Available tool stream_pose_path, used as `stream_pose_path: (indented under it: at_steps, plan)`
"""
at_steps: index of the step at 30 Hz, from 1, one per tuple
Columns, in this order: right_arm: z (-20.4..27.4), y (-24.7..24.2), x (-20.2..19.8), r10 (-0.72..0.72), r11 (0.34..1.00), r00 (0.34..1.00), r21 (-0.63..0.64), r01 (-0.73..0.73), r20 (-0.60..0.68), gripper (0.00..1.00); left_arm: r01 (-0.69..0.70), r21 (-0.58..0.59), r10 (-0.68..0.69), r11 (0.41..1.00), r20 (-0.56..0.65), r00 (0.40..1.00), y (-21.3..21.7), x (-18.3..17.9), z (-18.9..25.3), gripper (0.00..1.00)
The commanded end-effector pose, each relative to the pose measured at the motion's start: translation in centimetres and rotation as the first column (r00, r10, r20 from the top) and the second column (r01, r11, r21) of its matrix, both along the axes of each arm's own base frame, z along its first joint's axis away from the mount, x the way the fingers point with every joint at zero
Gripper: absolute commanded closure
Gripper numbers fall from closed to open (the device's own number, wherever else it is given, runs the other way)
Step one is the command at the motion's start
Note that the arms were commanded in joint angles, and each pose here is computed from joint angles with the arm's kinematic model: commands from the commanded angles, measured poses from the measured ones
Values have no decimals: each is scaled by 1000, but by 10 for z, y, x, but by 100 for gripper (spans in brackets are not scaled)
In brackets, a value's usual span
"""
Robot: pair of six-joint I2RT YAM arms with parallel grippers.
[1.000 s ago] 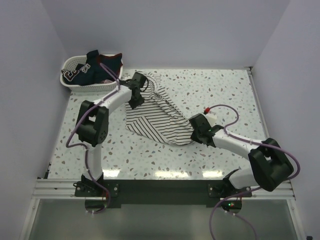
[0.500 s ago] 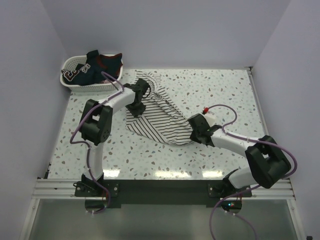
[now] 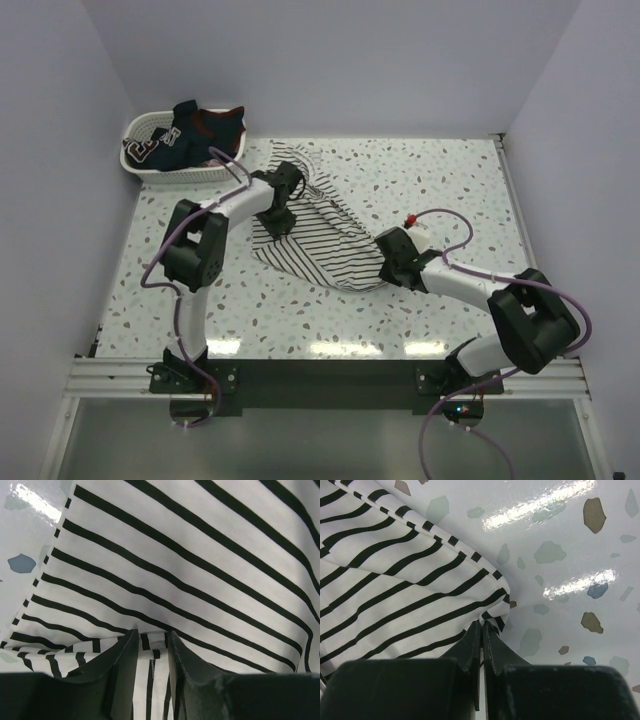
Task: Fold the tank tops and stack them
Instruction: Flatten the tank top out
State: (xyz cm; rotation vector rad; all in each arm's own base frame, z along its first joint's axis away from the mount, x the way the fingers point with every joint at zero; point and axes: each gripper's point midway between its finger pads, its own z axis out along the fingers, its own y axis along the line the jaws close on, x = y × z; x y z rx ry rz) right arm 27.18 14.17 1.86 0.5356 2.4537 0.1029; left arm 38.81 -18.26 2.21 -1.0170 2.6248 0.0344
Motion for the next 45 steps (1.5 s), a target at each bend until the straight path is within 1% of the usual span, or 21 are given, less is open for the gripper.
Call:
stream_pose_path:
  at_steps: [1,4,7,11,17,23,25,28,29,30,31,33,34,36,37,38,40,42,45]
  plan:
    - [4,2,10,-7,1000,1000,-1,7,27,100,34,-38,-32,999,41,999,-9,0,13,65]
    - [3,2,9,-7,1000,1000,-2,7,26,100,76,-64,-72,995,63,995,-15,-1,14,70]
    - [3,2,10,-9,1000,1000,-2,9,27,100,126,-87,-118,988,89,989,-20,-1,15,78]
    - [3,3,10,-7,1000,1000,-1,7,27,100,180,-90,-169,979,122,978,-19,-4,14,85]
    - [4,3,11,-7,1000,1000,-2,7,29,100,246,-99,-226,964,177,958,-20,-8,24,93]
    - [4,4,13,-6,1000,1000,-4,6,30,100,310,-88,-281,947,242,929,-17,-13,40,96]
    - [3,5,14,-5,1000,1000,-3,6,30,100,317,-90,-287,944,248,925,-16,-16,41,94]
    - [3,7,15,-3,1000,1000,-1,3,31,100,333,-121,-291,935,272,917,-21,-18,46,84]
    - [2,7,15,-2,1000,1000,1,2,28,100,352,-143,-301,925,290,908,-27,-20,51,84]
    - [2,7,15,-2,1000,1000,1,2,26,100,352,-148,-298,924,293,908,-28,-21,51,82]
    - [2,8,16,-2,1000,1000,2,2,27,100,344,-154,-289,926,294,911,-29,-22,52,78]
    - [3,8,16,-2,1000,1000,3,2,28,100,343,-158,-288,926,295,911,-32,-24,55,76]
    - [3,8,16,-2,1000,1000,4,2,30,100,327,-163,-272,931,286,919,-31,-26,54,69]
    - [3,8,16,-2,1000,1000,4,2,30,100,303,-154,-253,940,278,927,-29,-27,52,60]
    - [2,7,16,-2,1000,1000,2,2,27,100,285,-157,-237,946,269,933,-29,-28,50,53]
    - [3,8,16,-2,1000,1000,5,2,29,100,274,-155,-227,949,266,937,-29,-27,49,50]
    - [2,8,15,-1,1000,1000,5,1,27,100,238,-165,-190,957,263,946,-30,-24,49,47]
    - [1,8,14,-1,1000,1000,7,1,26,100,210,-170,-162,963,260,952,-33,-17,49,47]
    - [1,8,14,0,1000,1000,10,0,26,100,143,-160,-108,977,210,972,-32,-14,38,53]
